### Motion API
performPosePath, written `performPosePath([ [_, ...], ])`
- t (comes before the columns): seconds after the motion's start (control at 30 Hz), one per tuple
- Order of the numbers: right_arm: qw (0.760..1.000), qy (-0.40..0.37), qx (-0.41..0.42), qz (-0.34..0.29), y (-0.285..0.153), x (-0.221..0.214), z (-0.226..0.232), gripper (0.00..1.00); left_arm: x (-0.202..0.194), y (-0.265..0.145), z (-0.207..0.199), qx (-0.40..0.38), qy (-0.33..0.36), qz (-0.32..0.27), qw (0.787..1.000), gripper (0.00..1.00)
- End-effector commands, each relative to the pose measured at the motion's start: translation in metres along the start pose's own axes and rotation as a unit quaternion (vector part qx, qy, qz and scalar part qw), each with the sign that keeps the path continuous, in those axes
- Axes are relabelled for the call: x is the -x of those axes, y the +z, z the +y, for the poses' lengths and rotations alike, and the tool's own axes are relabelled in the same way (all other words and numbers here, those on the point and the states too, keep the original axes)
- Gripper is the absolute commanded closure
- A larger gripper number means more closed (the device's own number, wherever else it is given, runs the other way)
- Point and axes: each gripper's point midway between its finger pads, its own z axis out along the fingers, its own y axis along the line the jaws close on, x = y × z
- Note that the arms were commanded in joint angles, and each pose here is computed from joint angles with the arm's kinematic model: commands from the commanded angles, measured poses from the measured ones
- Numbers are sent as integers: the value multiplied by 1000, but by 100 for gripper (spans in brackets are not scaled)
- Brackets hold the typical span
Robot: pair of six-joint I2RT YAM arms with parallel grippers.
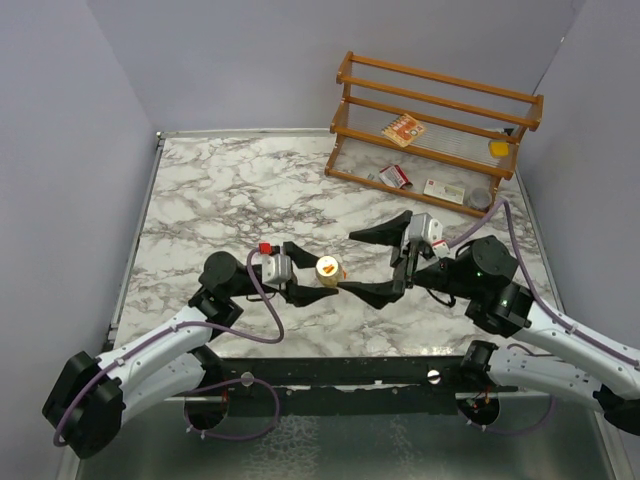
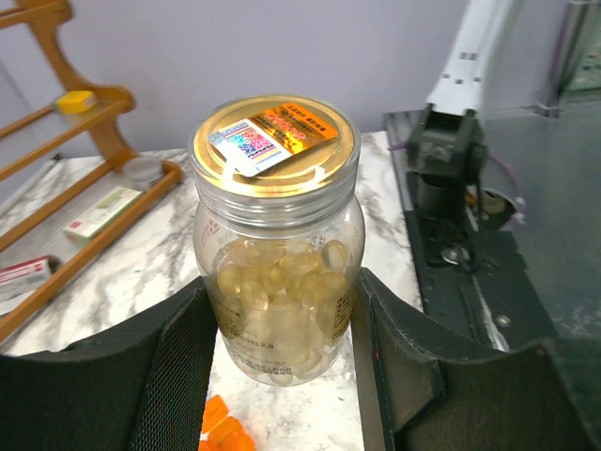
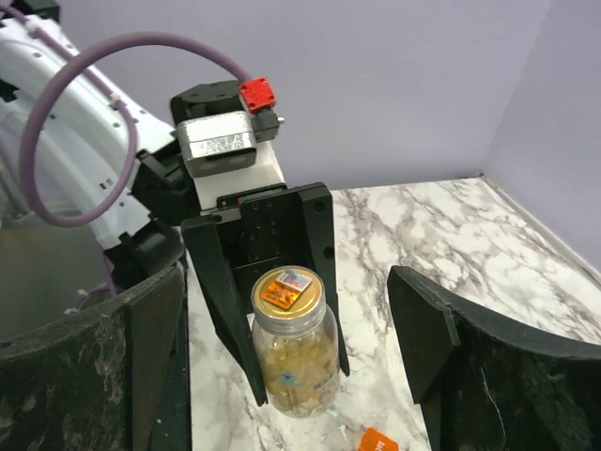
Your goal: Sort the pills into containers
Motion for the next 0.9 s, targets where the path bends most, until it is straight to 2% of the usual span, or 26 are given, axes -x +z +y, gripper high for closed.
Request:
performPosePath([
  [0.0, 996, 8, -79, 29, -3, -15, -28, 9, 12, -6, 37, 111, 30, -11, 993, 100],
  [0.27, 987, -11, -156, 45, 9, -33, -60, 9, 6, -16, 68, 201, 25, 1, 979, 100],
  [0.4, 986, -24, -158, 53, 24, -40, -67, 8, -1, -13, 71, 198, 20, 12, 980, 100],
  [0.5, 984, -29, -164, 55, 32, -44, -71, 4, -1, -10, 71, 190, 17, 13, 982, 100],
  [0.87, 986, -30, -158, 47, 38, -48, -70, 2, -1, -9, 60, 168, 17, 10, 986, 100],
])
